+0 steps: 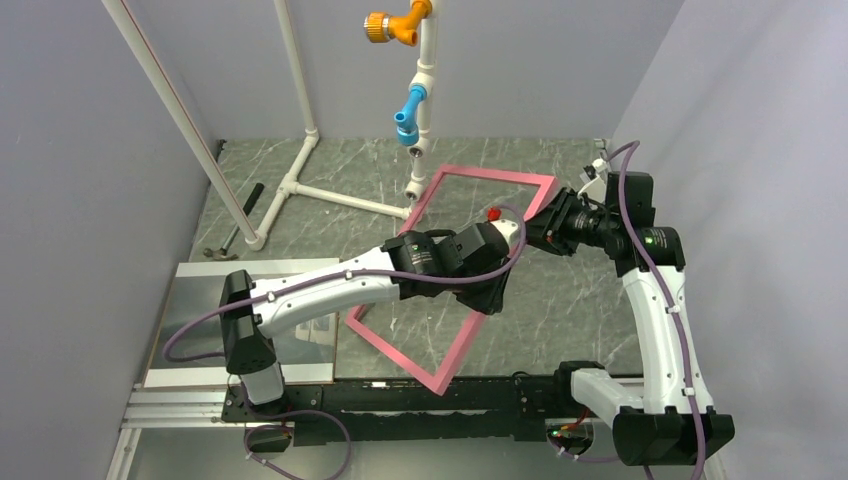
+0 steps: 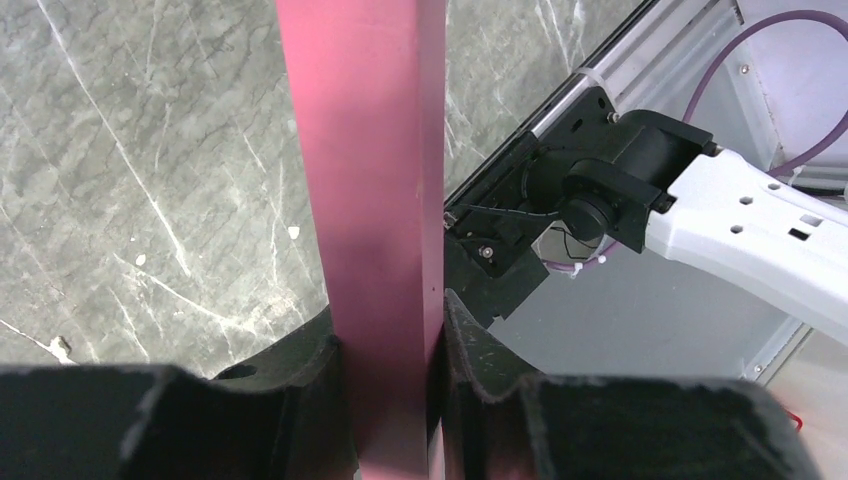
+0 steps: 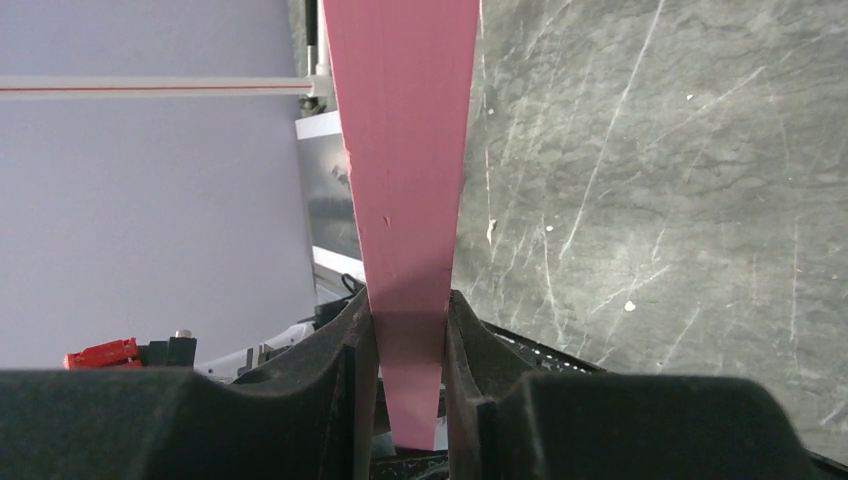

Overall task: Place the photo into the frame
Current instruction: Turn over the photo frame at the center of the board.

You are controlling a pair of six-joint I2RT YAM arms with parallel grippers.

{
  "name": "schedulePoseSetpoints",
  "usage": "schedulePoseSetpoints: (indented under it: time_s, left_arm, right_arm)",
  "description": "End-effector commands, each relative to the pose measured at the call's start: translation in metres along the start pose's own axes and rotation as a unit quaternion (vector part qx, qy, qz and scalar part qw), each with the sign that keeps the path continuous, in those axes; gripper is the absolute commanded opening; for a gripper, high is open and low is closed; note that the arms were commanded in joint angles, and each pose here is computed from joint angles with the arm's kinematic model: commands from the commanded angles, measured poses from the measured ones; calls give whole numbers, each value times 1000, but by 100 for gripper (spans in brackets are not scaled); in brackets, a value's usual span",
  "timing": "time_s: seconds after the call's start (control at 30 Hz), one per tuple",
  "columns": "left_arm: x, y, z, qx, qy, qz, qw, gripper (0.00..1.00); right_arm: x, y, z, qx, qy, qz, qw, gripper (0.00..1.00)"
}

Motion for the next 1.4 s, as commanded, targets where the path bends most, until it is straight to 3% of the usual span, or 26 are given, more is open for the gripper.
schedulePoseSetpoints:
  time_s: [0.0,0.1,0.23,0.33,0.7,1.0,1.13,1.37]
  left_arm:
    - [-42,-19,-22,23,75,-79,994,0]
    - [-53,-24,-22,14,92,-97,991,0]
    - [-69,-30,-19,0,116,-117,986,0]
    - [-80,-35,-15,-16,136,-133,982,0]
    - [-121,-38,-2,-46,236,-162,957,0]
    - [-142,-31,11,-57,354,-174,917,0]
    - [-149,-29,7,-43,402,-164,900,0]
    - [-167,-38,-5,-32,485,-174,856,0]
  right_arm:
    - [-2,-4,15,-33,-68,-1,997,13]
    - [-4,-5,20,-43,-85,-5,995,30]
    - [-14,-8,31,-64,-106,-25,992,71]
    - [-22,-9,41,-76,-132,-37,988,88]
    - [-45,-12,68,-149,-239,-50,958,95]
    - [-48,-4,69,-186,-278,-62,940,99]
    - [-39,-2,57,-188,-249,-65,948,99]
    - [-18,6,19,-157,-114,-83,978,99]
Point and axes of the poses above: each gripper's point midway between its finger pads, its own x axis out along the fingers, its own z axis along the line the jaws close on, y = z × x, the point moved 9 cm from there along -x, back along the fingers, and after that the axes turned 9 degrees about -x, right-handed, at the moved point
